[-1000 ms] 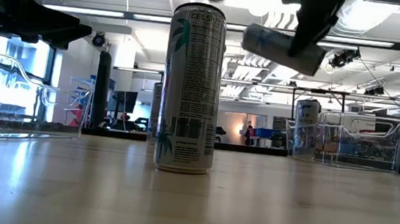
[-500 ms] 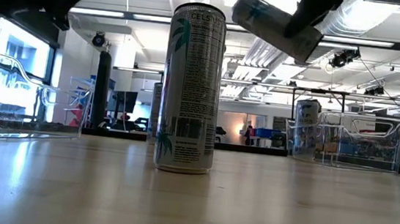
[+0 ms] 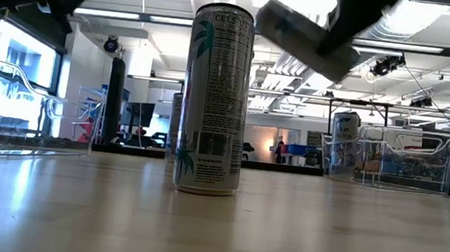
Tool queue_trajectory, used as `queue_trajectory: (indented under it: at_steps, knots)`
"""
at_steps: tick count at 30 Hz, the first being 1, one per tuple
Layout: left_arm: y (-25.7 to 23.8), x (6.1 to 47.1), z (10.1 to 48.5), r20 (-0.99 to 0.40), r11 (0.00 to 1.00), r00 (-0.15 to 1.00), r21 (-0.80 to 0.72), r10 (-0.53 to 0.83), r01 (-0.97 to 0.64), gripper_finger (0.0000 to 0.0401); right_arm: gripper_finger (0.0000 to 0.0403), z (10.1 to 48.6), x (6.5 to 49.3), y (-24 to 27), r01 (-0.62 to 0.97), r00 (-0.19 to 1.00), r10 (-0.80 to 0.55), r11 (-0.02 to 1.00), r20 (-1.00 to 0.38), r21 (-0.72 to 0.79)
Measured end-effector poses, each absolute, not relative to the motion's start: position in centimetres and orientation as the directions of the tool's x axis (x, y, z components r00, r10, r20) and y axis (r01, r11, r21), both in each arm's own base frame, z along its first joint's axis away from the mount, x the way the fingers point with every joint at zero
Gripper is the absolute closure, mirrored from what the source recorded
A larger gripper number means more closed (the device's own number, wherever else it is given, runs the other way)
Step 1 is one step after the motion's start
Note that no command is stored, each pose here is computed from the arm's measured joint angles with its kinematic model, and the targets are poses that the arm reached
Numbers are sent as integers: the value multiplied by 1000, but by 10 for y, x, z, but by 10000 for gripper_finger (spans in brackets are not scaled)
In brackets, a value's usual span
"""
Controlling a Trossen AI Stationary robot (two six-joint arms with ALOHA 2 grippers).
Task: Sort soda cans
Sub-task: Put the white-blue soda can into the top transparent bin
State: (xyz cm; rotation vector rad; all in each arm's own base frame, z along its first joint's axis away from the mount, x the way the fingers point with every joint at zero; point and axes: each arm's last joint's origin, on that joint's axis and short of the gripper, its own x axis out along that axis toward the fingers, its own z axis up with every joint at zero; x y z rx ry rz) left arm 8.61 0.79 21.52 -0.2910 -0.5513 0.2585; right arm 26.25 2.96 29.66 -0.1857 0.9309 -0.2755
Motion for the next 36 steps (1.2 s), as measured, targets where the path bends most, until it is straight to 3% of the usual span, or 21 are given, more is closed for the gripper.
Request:
queue_trajectory:
  at_steps: [5, 11, 18, 22, 31, 36]
  knots:
    - [12, 98, 215, 369, 877, 813, -355, 451, -325, 225, 177, 268, 263, 41, 153, 598, -285, 958, -749, -242]
    - [7, 130, 223, 150, 925, 934, -257, 325, -281, 252, 177, 264, 265, 50, 183, 641, -264, 964, -721, -191]
    - [6, 175, 239, -97, 930, 942, -155, 322, -334, 257, 177, 268, 265, 60, 161, 674, -244, 970, -697, -184]
    - [5, 197, 243, -149, 945, 940, -75, 306, -319, 223, 177, 269, 266, 58, 174, 680, -251, 968, -688, -181]
    - [6, 239, 253, -137, 941, 931, 64, 338, -332, 97, 177, 276, 275, 50, 195, 735, -264, 965, -625, -178]
    - [4, 261, 250, -176, 944, 936, 186, 303, -271, 77, 177, 275, 276, 44, 207, 728, -270, 963, -631, -173]
